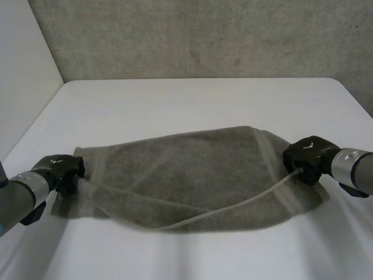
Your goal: Fold the towel.
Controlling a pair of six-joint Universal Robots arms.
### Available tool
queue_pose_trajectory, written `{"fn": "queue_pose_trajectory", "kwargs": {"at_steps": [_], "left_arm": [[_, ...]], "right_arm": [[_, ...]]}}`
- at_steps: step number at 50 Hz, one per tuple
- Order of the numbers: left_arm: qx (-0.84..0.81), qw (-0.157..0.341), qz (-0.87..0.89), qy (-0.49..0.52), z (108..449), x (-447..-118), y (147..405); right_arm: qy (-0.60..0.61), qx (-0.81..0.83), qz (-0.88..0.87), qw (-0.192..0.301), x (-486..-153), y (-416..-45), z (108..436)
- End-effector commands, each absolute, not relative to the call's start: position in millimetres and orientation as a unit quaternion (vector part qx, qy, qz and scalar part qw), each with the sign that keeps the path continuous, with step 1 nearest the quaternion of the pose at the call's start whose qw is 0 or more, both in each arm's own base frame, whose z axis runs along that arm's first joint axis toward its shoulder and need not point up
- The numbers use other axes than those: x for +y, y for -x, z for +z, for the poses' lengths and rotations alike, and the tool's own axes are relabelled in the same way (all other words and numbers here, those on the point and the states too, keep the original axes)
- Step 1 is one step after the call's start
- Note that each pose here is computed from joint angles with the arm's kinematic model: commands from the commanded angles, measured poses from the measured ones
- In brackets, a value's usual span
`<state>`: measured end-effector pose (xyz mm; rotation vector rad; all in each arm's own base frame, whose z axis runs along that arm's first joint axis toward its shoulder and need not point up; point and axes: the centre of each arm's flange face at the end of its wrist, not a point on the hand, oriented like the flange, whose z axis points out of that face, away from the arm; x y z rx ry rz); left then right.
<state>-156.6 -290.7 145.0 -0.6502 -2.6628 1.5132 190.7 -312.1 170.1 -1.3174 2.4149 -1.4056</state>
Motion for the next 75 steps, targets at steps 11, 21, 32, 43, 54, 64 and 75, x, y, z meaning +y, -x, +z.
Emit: {"fn": "queue_pose_trajectory", "kwargs": {"at_steps": [11, 21, 32, 43, 54, 64, 75], "left_arm": [[-0.861, 0.012, 0.470, 0.196, 140, -280, 158], [-0.861, 0.010, 0.471, 0.193, 143, -276, 156], [-0.864, 0.009, 0.467, 0.189, 141, -272, 153], [-0.864, 0.008, 0.467, 0.188, 141, -272, 153], [-0.866, 0.009, 0.463, 0.188, 140, -270, 152], [-0.867, 0.005, 0.463, 0.182, 140, -271, 148], [-0.870, 0.005, 0.459, 0.181, 139, -268, 147]], "right_arm": [[0.426, 0.794, -0.433, 0.031, -306, -188, 166], [0.430, 0.803, -0.411, 0.039, -299, -187, 168], [0.429, 0.811, -0.395, 0.045, -294, -187, 159], [0.430, 0.813, -0.390, 0.045, -293, -186, 156], [0.430, 0.816, -0.384, 0.050, -280, -185, 156], [0.410, 0.821, -0.396, 0.039, -280, -170, 161], [0.392, 0.820, -0.415, 0.022, -281, -157, 169]]}}
